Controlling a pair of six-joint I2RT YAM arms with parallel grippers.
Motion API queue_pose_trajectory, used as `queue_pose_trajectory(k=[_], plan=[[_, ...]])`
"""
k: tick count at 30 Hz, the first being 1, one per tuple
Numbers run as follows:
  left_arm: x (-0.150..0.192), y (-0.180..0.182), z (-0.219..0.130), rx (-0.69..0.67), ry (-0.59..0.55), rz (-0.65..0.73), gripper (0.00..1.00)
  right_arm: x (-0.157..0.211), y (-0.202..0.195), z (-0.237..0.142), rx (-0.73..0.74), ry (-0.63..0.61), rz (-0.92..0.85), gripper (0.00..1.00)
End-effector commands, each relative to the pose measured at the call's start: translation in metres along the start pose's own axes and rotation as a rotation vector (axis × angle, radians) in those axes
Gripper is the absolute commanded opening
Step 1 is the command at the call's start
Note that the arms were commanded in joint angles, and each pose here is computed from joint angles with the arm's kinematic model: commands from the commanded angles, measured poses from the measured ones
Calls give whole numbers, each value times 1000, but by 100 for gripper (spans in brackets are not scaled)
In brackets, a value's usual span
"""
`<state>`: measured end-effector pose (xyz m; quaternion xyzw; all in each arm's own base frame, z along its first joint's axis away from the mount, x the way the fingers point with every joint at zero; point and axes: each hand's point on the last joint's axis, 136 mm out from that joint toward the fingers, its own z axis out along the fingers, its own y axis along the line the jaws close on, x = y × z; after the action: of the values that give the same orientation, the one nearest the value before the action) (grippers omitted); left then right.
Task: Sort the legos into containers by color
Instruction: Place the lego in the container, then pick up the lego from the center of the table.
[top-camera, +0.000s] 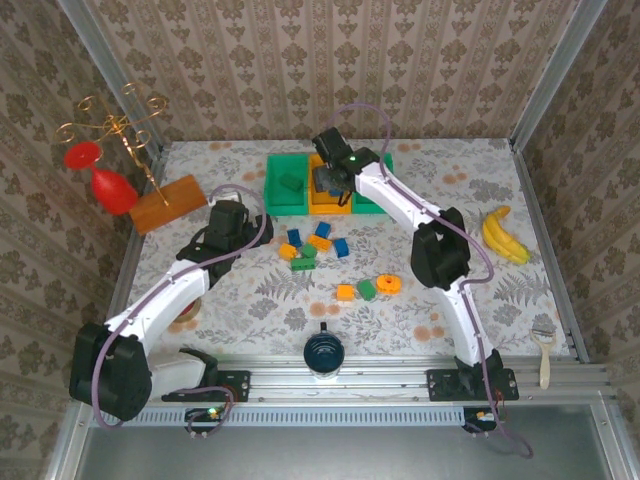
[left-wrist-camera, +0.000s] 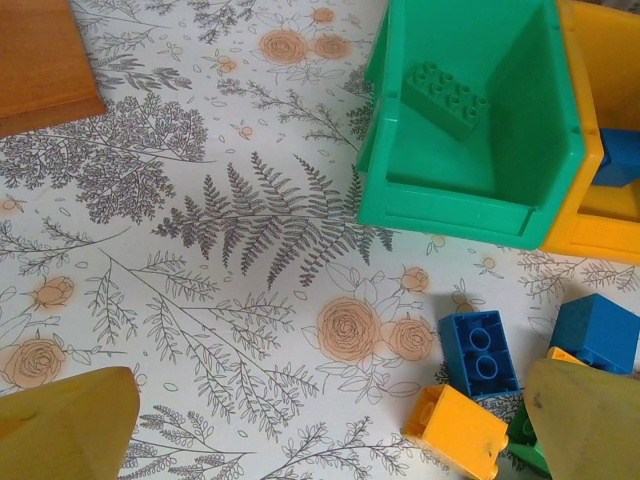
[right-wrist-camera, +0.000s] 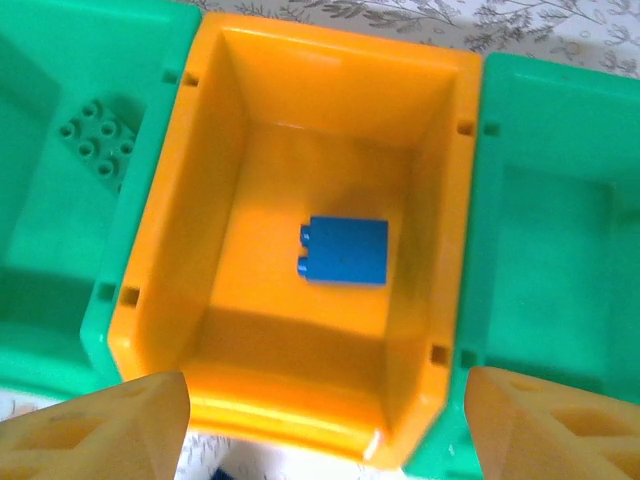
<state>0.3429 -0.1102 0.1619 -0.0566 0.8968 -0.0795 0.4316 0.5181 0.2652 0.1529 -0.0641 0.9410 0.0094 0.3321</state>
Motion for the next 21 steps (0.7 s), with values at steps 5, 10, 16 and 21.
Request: queue_pose_trajectory(k=[5, 10, 16, 21], plan=[[1, 3, -4, 3, -8, -16, 100, 21, -27, -78, 0, 0, 150, 76], [2, 3, -2, 0, -7, -9, 100, 86, -58, -99, 53, 84, 248, 78], [4, 3, 1, 2, 0, 7, 100, 163, -91, -125, 115, 196, 328, 84], [4, 1, 3, 6, 3, 8, 100, 214, -105, -141, 129, 284, 379, 86]])
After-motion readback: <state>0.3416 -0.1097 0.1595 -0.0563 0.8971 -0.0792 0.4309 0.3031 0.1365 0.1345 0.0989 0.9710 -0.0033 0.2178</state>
